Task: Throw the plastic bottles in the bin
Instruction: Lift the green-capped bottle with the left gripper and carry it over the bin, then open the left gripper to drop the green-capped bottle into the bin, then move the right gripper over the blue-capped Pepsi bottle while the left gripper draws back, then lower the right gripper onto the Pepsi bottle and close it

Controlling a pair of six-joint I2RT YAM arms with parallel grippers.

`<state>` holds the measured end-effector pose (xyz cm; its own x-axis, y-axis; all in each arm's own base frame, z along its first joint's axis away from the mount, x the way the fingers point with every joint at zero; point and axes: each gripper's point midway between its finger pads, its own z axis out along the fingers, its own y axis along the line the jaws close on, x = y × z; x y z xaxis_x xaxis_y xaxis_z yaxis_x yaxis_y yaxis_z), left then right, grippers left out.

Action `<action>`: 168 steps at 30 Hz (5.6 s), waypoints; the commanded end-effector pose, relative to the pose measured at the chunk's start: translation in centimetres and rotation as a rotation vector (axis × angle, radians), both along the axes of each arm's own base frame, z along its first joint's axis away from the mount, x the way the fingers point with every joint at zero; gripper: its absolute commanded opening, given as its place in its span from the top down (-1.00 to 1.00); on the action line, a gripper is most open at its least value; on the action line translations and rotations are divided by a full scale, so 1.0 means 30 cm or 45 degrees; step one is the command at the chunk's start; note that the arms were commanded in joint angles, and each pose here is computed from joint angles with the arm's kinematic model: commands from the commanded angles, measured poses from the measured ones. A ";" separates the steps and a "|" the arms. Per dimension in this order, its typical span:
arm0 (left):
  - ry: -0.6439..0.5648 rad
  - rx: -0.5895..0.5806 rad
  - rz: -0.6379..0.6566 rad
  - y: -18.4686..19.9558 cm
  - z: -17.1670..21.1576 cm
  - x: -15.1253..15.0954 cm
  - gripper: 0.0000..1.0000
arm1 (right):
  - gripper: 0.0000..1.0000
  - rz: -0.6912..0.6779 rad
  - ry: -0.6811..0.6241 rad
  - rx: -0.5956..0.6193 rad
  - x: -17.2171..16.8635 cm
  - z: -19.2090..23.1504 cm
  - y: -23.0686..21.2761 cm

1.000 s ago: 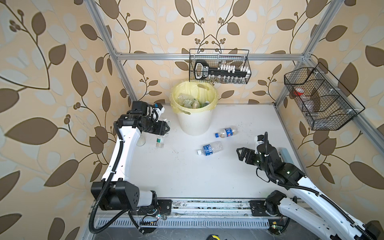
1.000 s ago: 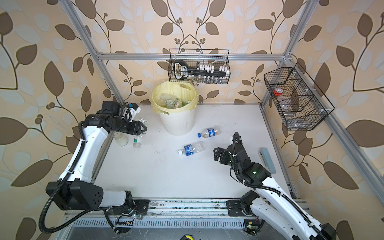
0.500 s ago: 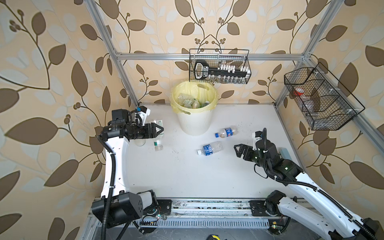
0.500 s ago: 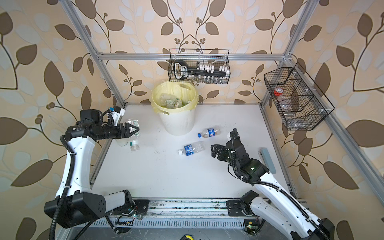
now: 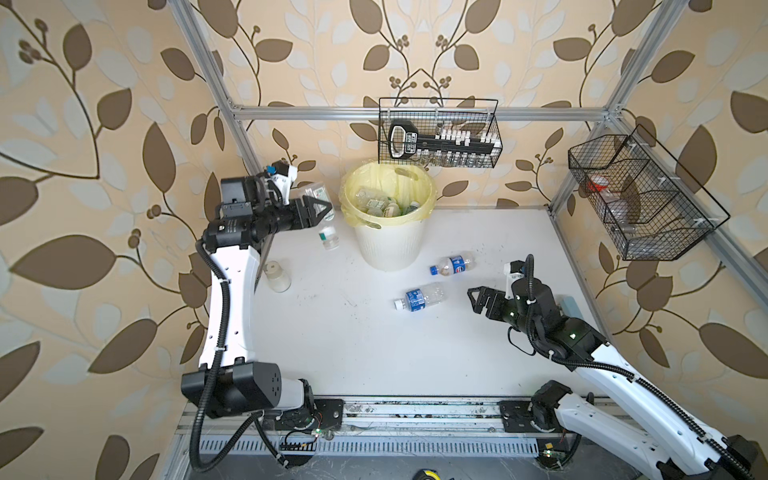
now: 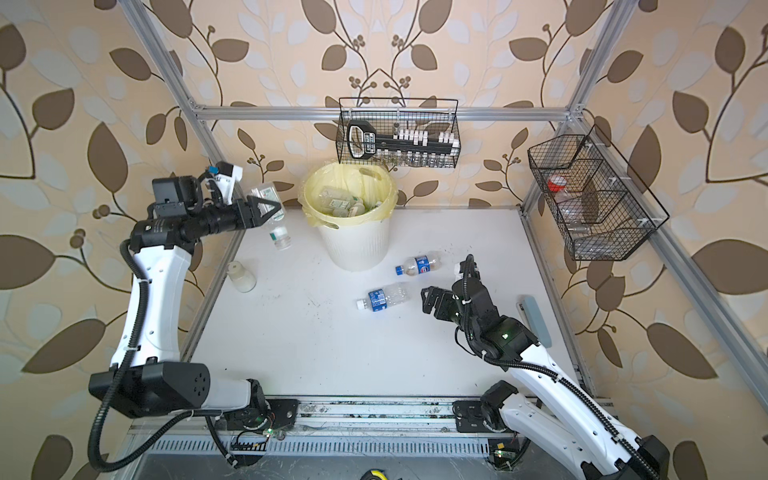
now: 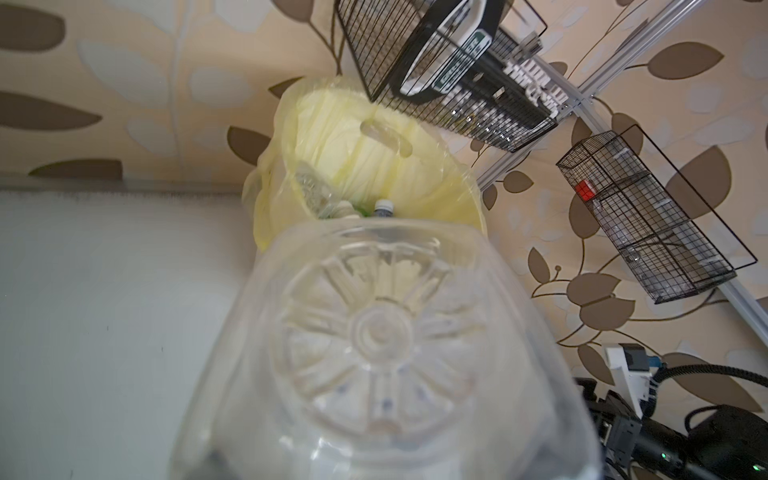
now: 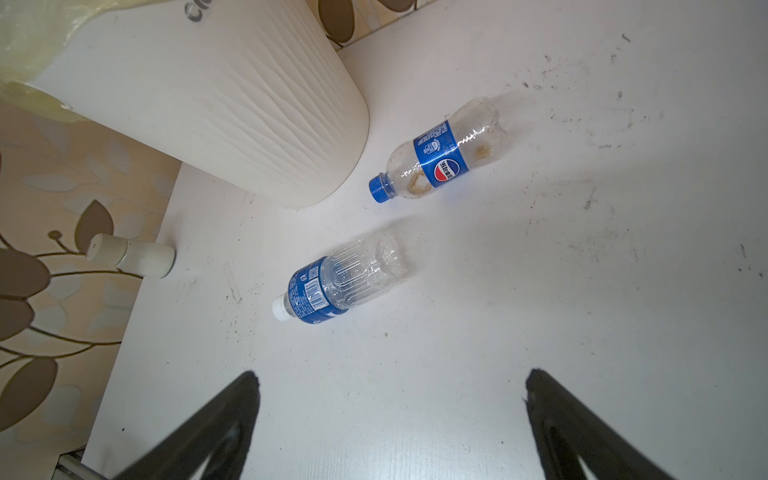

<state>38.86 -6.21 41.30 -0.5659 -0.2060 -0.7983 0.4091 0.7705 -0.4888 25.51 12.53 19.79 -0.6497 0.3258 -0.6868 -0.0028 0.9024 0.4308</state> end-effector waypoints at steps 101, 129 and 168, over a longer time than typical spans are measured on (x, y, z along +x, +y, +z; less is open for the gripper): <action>0.245 0.536 -0.322 -0.113 -0.814 -0.514 -0.98 | -1.00 -0.785 0.315 0.352 0.376 -0.224 -0.019; 0.248 0.404 -0.436 -0.156 -0.815 -0.533 -0.98 | -0.92 -0.965 0.431 0.511 0.647 -0.446 0.041; 0.341 0.509 -0.327 -0.096 -0.868 -0.490 -0.98 | -0.18 -0.584 0.500 0.436 0.714 -0.552 0.185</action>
